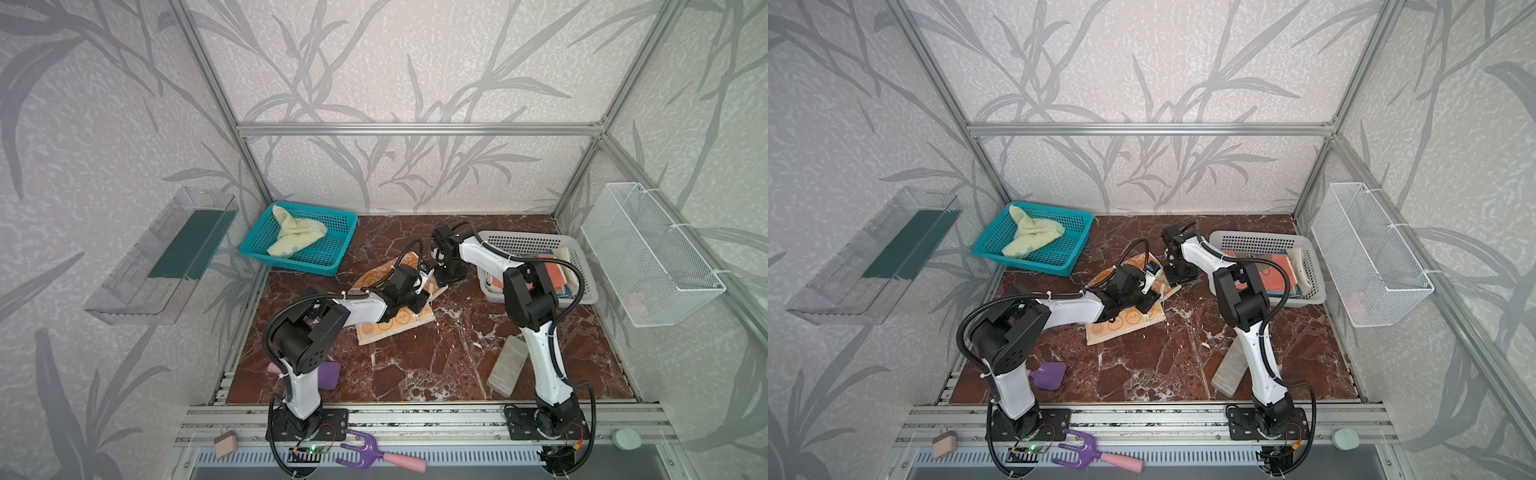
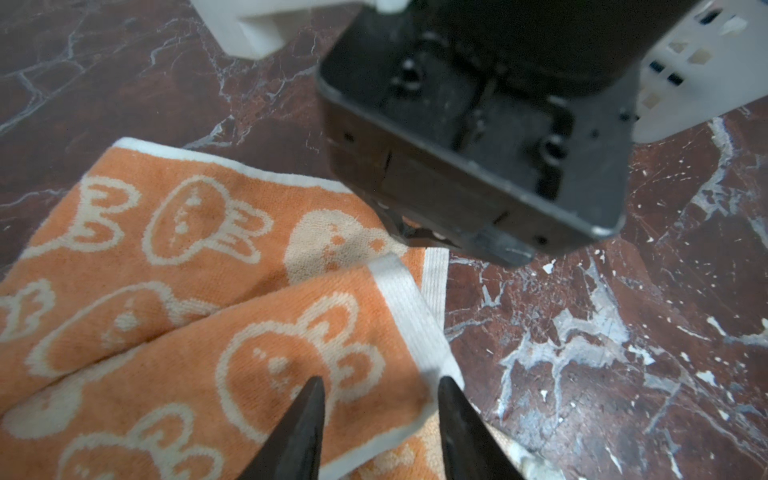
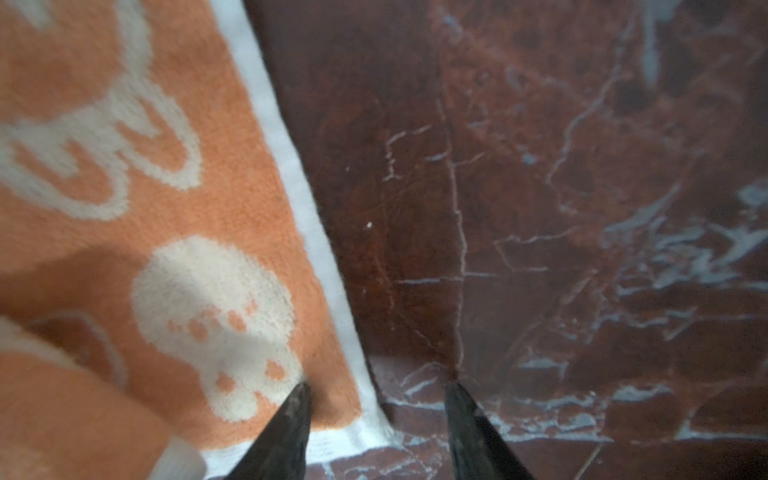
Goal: Fold and stack the towels
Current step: 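Grasp two corners of the orange towel with both grippers, then lift the orange towel with both grippers and lay it flat on the table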
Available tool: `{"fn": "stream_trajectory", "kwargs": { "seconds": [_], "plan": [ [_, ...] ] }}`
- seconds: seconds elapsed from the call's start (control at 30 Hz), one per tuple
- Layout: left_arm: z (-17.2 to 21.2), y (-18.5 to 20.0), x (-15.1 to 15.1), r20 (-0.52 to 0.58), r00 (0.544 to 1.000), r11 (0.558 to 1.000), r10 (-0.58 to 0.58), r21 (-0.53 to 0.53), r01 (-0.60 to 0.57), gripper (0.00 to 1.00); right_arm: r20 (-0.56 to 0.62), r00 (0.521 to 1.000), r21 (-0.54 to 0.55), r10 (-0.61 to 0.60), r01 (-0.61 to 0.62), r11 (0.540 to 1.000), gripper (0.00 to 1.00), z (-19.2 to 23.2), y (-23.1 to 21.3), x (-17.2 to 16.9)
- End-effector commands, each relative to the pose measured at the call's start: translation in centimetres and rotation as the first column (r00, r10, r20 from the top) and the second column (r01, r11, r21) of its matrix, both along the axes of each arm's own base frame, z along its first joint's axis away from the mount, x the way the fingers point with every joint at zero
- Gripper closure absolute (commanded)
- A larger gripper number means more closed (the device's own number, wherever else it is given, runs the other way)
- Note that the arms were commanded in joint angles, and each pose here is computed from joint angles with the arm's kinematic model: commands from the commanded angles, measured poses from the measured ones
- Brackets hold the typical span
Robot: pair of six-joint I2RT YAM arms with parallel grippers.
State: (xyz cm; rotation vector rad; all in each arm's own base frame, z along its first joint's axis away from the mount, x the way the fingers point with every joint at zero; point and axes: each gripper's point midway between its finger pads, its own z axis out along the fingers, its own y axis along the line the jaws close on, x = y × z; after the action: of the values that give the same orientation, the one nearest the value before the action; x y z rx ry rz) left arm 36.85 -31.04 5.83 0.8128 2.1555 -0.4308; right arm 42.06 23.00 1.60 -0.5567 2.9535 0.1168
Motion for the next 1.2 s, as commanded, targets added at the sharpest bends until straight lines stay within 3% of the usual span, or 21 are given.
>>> {"fn": "stream_trajectory", "kwargs": {
  "seconds": [0.0,0.03,0.1,0.17,0.3,0.37,0.47,0.53,0.67,1.0,1.17],
  "plan": [
    [0.8,-0.8,0.2,0.028,0.999,0.999,-0.017,-0.051,0.019,0.39,-0.113,0.993,0.005,0.028,-0.028,1.000,0.48,-3.2,0.7,-3.0],
    [0.7,-0.8,0.1,0.026,0.999,0.999,-0.019,-0.051,0.020,0.33,-0.115,0.993,0.006,0.033,-0.032,0.999,0.49,-3.2,0.9,-3.1],
    [0.3,-0.8,-0.1,0.020,1.000,0.999,-0.020,-0.043,0.021,0.32,-0.122,0.992,0.004,0.037,-0.037,0.999,0.52,-3.5,1.0,-3.4],
    [-0.2,-0.5,0.2,0.018,1.000,1.000,-0.001,-0.027,0.002,0.34,-0.132,0.991,0.003,0.040,-0.040,0.999,0.63,-4.0,1.0,-3.7],
    [-1.4,0.4,0.7,0.005,0.999,0.999,0.040,0.025,-0.040,0.51,-0.144,0.989,-0.010,0.037,-0.038,0.999,0.85,-4.5,0.6,-4.0],
    [-1.3,0.5,0.8,0.007,0.999,0.998,0.048,0.028,-0.048,0.60,-0.139,0.990,-0.007,0.036,-0.037,0.999,0.90,-4.2,0.6,-4.1],
    [-1.3,0.8,0.6,-0.002,0.999,0.998,0.054,0.039,-0.054,0.59,-0.120,0.992,0.005,0.038,-0.037,0.999,0.97,-3.5,0.7,-4.0],
    [-1.1,1.0,0.5,-0.001,0.998,0.997,0.059,0.044,-0.059,0.68,-0.107,0.994,0.007,0.039,-0.038,0.999,1.00,-2.9,0.6,-3.9],
    [0.8,1.4,0.1,0.039,0.997,0.998,0.065,0.004,-0.065,1.00,-0.072,0.997,0.015,0.039,-0.038,0.999,1.00,-1.3,0.6,-3.6],
    [7.7,4.1,-2.4,0.156,0.985,0.997,0.072,-0.053,-0.064,1.00,0.112,0.994,0.131,0.001,-0.016,0.991,1.00,7.1,0.5,-3.5],
    [13.8,6.5,-4.6,0.232,0.967,0.991,0.107,-0.103,-0.085,1.00,0.243,0.968,0.214,-0.061,0.008,0.977,1.00,13.9,-0.9,-5.6]
  ]
}}
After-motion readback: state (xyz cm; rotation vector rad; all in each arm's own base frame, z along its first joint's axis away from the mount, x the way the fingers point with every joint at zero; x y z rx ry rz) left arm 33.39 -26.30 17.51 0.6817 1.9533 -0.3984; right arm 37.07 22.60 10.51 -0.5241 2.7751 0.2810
